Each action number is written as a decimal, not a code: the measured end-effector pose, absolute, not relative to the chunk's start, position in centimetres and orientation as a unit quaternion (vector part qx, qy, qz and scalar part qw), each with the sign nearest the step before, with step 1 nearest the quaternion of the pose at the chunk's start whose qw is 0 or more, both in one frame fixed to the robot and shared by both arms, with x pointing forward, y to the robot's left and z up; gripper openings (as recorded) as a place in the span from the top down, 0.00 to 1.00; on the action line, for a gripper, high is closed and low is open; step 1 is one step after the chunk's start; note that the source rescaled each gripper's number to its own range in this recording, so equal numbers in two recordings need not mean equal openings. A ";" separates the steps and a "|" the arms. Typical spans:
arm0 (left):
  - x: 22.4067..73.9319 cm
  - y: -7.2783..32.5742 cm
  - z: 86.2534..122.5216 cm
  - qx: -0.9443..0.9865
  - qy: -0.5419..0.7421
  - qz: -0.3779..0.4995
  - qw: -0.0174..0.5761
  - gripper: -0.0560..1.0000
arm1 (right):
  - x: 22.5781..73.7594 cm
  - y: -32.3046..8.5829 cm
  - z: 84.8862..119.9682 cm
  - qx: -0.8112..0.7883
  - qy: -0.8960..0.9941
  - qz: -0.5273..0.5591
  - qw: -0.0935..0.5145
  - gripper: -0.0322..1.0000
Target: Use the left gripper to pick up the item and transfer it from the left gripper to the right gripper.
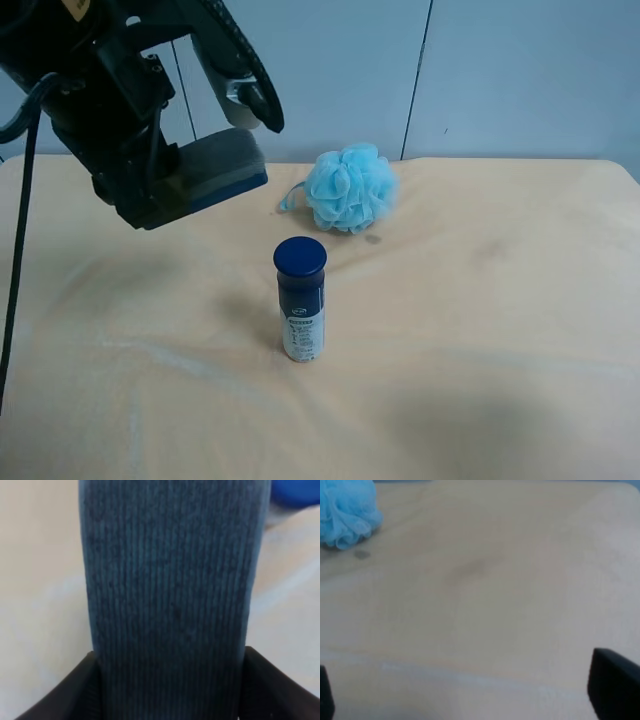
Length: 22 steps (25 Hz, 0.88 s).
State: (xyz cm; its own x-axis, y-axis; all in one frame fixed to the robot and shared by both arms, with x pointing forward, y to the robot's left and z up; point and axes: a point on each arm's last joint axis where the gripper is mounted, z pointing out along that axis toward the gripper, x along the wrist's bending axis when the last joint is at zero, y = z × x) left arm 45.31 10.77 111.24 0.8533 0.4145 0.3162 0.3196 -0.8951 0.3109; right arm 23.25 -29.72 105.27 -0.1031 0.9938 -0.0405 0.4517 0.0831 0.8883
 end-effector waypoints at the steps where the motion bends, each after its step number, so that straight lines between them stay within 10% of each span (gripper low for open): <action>1: 45.0 10.4 111.5 0.956 0.185 0.191 0.127 0.87 | 23.2 -29.7 105.3 0.564 0.641 0.375 0.361 0.00; 22: 43.0 9.7 113.4 0.967 0.108 0.196 0.121 0.87 | 23.2 -29.7 105.3 0.564 0.641 0.375 0.361 0.00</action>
State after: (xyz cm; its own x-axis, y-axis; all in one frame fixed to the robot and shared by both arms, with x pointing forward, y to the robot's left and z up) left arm 43.01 9.70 113.39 0.9001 0.2563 0.3522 0.1617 -0.9474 0.2761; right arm 23.25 -29.72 105.27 -0.1031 0.9938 -0.0405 0.4517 0.0831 0.8883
